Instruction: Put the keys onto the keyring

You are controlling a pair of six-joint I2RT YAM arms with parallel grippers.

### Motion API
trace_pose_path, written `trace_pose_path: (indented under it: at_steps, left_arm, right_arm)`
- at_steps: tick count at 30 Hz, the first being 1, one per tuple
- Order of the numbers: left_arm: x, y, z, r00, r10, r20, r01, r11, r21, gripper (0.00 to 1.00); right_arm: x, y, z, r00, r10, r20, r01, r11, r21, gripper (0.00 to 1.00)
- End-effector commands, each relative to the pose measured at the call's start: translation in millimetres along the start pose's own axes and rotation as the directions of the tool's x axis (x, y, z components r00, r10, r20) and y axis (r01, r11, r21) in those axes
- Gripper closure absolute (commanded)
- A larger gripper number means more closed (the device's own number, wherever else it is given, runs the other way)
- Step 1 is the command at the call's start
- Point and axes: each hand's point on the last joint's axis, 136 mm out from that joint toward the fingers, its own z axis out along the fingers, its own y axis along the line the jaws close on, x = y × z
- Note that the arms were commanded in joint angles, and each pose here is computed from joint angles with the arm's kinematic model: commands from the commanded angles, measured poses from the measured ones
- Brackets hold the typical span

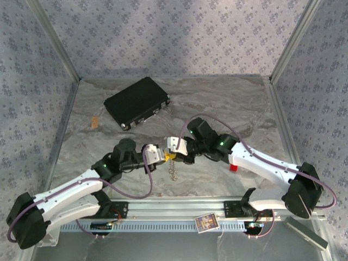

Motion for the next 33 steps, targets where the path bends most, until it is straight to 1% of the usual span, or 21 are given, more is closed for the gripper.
trace_pose_path:
  at_steps: [1, 3, 7, 11, 18, 22, 27, 31, 33]
  left_arm:
    - [-1, 3, 2, 0.997, 0.073, 0.01, -0.073, 0.996, -0.045, 1.0]
    - [-2, 4, 3, 0.997, 0.071, 0.019, -0.07, 0.996, -0.052, 1.0]
    - [1, -1, 5, 0.998, 0.057, 0.017, -0.057, 0.998, -0.03, 1.0]
    - [-1, -5, 4, 0.998, 0.048, 0.032, -0.047, 0.999, -0.013, 1.0]
    - [-4, -9, 4, 0.998, 0.036, 0.052, -0.037, 0.999, 0.011, 1.0]
    - [-4, -11, 5, 0.998, 0.027, 0.06, -0.028, 0.999, 0.021, 1.0]
    - [-2, -12, 6, 0.998, 0.017, 0.06, -0.019, 1.0, 0.023, 1.0]
    - [-2, -11, 7, 0.998, 0.013, 0.067, -0.014, 1.0, 0.018, 1.0]
    - [-2, -10, 7, 0.998, 0.01, 0.069, -0.011, 1.0, 0.014, 1.0]
  right_arm:
    - [2, 3, -6, 1.0, -0.02, 0.002, 0.02, 1.0, 0.0, 0.7]
    - [13, 4, -7, 1.0, 0.001, -0.023, -0.001, 1.0, 0.005, 0.68]
    - [23, 9, -6, 0.999, 0.043, -0.024, -0.043, 0.999, 0.003, 0.68]
    - [31, 9, -5, 0.998, 0.058, -0.035, -0.057, 0.998, 0.028, 0.68]
    - [22, 3, -2, 0.999, 0.044, 0.005, -0.044, 0.997, 0.063, 0.68]
    - [16, 1, 1, 0.999, 0.033, 0.029, -0.035, 0.997, 0.063, 0.71]
    - [18, 6, 5, 0.999, 0.04, 0.027, -0.041, 0.999, 0.03, 0.8]
    - [17, 9, 6, 0.999, 0.045, 0.029, -0.045, 0.999, 0.012, 0.96]
    - [16, 9, 5, 0.999, 0.043, 0.032, -0.043, 0.999, 0.008, 1.0]
